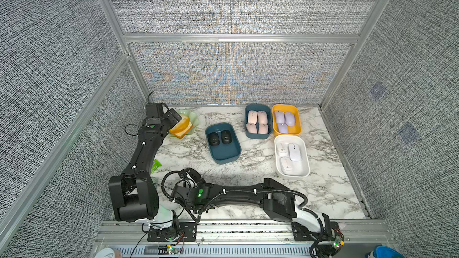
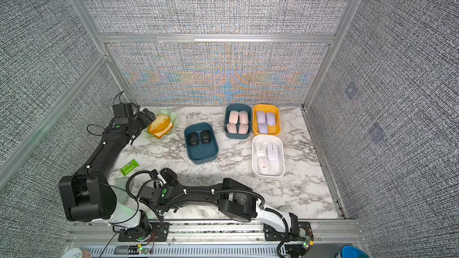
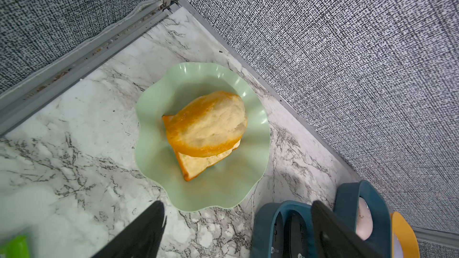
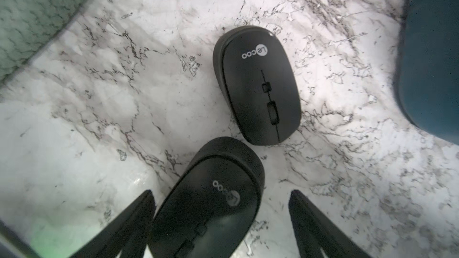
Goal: Place the mice by color into the storage box
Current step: Adjust the mouse at the center of the board.
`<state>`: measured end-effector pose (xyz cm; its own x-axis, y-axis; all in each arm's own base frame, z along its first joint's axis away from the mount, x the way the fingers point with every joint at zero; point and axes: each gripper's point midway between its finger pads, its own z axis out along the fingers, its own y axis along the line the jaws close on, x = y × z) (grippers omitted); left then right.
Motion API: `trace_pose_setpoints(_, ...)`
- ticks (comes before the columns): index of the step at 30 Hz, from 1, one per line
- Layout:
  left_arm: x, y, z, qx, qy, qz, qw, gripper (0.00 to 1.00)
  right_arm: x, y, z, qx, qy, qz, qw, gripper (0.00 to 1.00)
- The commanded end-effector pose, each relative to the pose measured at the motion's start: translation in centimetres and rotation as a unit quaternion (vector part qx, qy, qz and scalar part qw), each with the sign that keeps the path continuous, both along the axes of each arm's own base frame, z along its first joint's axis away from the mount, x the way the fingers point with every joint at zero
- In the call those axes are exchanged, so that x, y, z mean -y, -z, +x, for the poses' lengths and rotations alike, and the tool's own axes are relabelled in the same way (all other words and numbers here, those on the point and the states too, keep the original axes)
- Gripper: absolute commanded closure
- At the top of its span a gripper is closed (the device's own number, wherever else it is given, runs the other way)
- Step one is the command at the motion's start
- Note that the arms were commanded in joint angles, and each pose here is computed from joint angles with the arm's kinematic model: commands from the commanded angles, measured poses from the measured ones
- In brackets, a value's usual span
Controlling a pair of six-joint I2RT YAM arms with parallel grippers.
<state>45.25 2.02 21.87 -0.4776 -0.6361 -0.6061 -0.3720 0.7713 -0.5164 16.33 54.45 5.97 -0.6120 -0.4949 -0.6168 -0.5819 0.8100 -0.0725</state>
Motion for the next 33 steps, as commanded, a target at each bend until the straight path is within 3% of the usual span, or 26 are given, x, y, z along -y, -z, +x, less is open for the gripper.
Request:
trace_pose_setpoints(1,-0.1,-0.1,0.3,0.005,0.001,0.001,1.0,0.07,1.2,0.9,0.5,0.014,0.018,-0.032,0.999,0.12)
trace_pose_setpoints(6,-0.1,0.0,0.2,0.004,0.0,0.002,1.0,0.07,2.7,2.3,0.5,0.014,0.024,-0.066,0.997,0.12)
trace_pose_setpoints(15,0.7,0.3,0.5,0.004,0.016,-0.016,1.0,0.07,10.0,1.6,0.4,0.015,0.03,-0.096,0.995,0.12)
trace_pose_setpoints(21,1.0,0.4,0.5,0.005,0.023,-0.025,0.999,0.07,15.5,2.3,4.9,0.017,0.088,-0.128,0.988,0.12)
trace_pose_setpoints(26,1.1,0.2,0.4,0.008,0.023,-0.024,0.999,0.07,14.6,0.3,7.9,0.023,0.107,-0.091,0.99,0.12)
trace_pose_setpoints(33,1.2,0.3,0.5,0.007,0.026,-0.028,0.999,0.07,9.5,-2.2,6.3,0.027,0.082,-0.041,0.995,0.12)
